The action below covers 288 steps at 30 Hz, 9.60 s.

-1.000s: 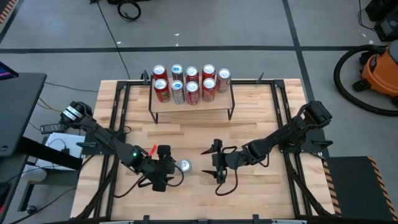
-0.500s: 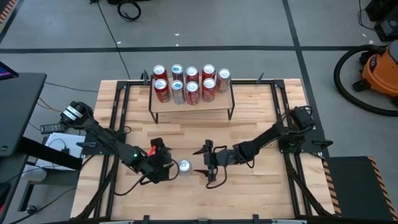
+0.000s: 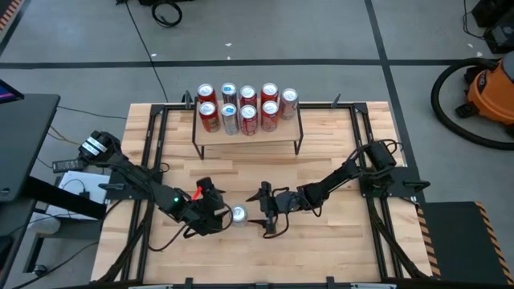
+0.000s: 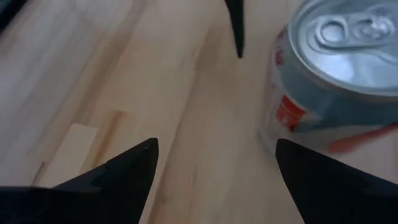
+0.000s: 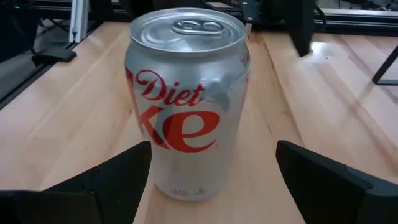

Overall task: Place canned beverage on shelf
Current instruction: Put the red silver soda can on the shelf

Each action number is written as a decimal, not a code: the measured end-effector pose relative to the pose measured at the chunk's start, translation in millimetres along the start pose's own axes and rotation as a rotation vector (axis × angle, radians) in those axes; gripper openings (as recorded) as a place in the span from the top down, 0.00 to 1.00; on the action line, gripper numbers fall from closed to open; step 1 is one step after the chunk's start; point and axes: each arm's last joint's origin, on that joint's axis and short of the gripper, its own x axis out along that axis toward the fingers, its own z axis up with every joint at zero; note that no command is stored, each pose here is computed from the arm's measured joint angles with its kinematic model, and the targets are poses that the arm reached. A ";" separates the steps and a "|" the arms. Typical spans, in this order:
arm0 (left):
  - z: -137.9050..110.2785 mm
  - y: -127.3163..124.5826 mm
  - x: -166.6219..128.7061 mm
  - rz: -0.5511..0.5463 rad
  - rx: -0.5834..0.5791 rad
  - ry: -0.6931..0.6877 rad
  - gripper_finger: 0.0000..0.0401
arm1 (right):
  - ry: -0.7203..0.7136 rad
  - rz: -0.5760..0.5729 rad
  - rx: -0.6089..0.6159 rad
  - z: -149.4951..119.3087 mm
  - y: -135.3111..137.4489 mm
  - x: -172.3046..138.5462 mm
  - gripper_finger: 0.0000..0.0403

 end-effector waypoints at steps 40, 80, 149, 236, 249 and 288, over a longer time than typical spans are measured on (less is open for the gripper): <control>1.9 -5.0 -0.9 -0.036 -0.099 -0.022 0.16 | 0.017 0.010 0.018 0.0 2.2 -1.4 0.12; -4.1 2.2 13.6 -0.033 -0.052 0.098 0.16 | 0.003 0.022 -0.012 11.4 6.8 -9.2 0.12; -8.8 -36.9 13.5 -0.302 -0.061 0.060 0.16 | 0.089 -0.282 -0.066 4.0 -23.4 -6.4 0.12; -31.4 -24.1 21.6 -0.070 -0.145 -0.118 0.16 | 0.331 0.182 -0.126 92.4 -35.6 38.8 0.23; -31.9 -24.0 10.7 -0.101 -0.139 -0.101 0.16 | 0.448 0.053 -0.139 119.2 -56.1 -6.2 0.21; -20.9 -17.2 15.5 -0.143 -0.138 -0.099 0.16 | 0.273 -0.375 0.022 150.9 -215.1 -210.8 0.20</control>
